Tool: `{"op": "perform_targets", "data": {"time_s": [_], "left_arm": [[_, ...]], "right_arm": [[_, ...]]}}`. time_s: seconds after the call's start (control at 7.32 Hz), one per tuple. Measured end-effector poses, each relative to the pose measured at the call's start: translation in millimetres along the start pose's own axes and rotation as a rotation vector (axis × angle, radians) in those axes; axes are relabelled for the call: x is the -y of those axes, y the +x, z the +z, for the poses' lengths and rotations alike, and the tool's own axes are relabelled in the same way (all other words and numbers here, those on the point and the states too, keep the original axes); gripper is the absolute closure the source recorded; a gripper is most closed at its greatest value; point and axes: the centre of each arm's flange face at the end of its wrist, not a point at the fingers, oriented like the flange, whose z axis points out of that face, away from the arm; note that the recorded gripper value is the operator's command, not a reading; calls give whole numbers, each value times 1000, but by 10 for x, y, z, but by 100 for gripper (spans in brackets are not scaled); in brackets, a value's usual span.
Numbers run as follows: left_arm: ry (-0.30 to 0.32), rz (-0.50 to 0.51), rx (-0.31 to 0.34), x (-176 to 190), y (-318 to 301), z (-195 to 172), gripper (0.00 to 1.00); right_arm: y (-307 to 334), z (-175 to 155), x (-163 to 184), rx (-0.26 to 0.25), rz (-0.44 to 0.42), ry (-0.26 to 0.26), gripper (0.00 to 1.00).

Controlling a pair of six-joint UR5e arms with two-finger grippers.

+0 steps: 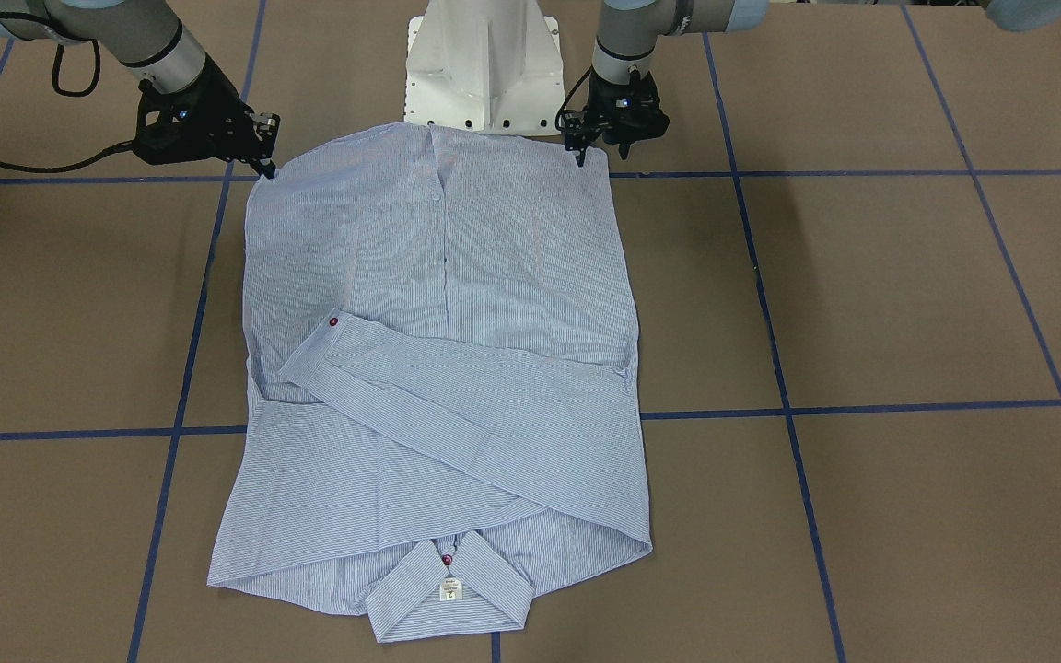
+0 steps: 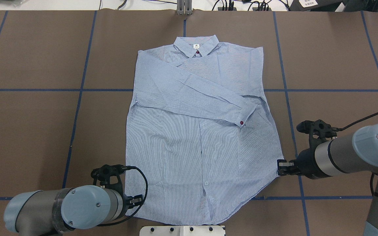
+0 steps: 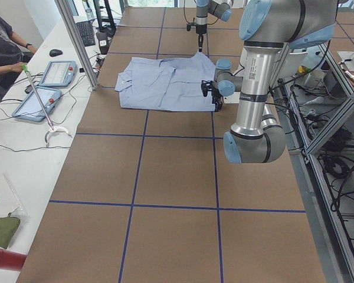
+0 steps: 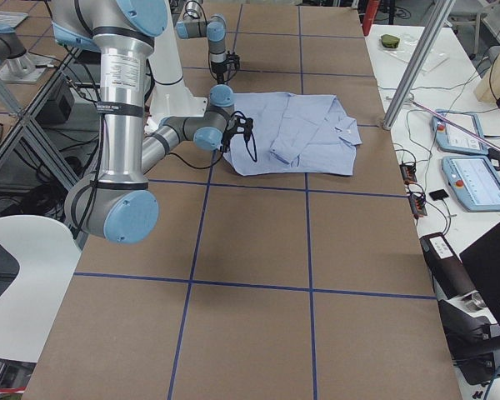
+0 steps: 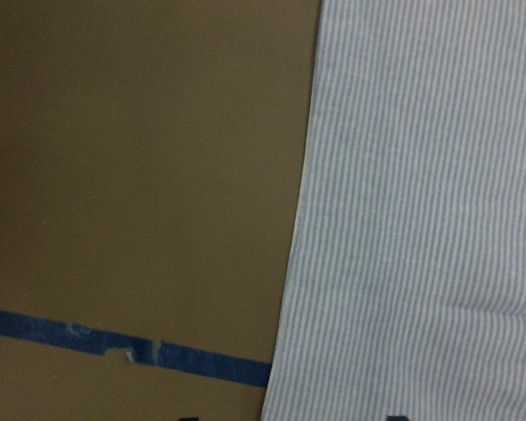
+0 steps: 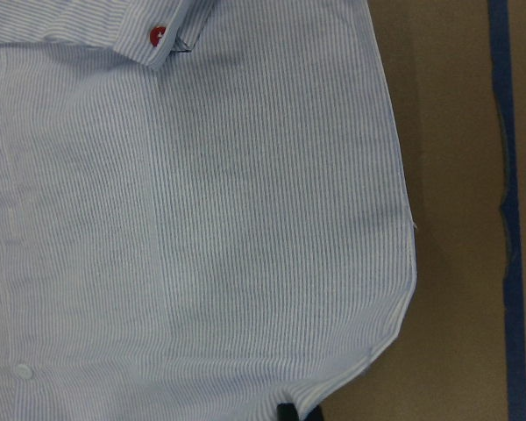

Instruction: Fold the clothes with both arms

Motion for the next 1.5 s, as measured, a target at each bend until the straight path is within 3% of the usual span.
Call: {"op": "perform_targets", "data": {"time_s": [0.82, 1.09, 1.5], "left_arm": [[-1, -2, 18, -2, -10, 96, 28], [-2, -4, 23, -4, -12, 122, 40], [-6, -6, 20, -10, -5, 107, 47]], "right_arm": [[9, -14, 20, 0, 3, 4, 100], [14, -17, 25, 0, 4, 5, 100], [18, -27, 39, 1, 6, 8, 100]]}}
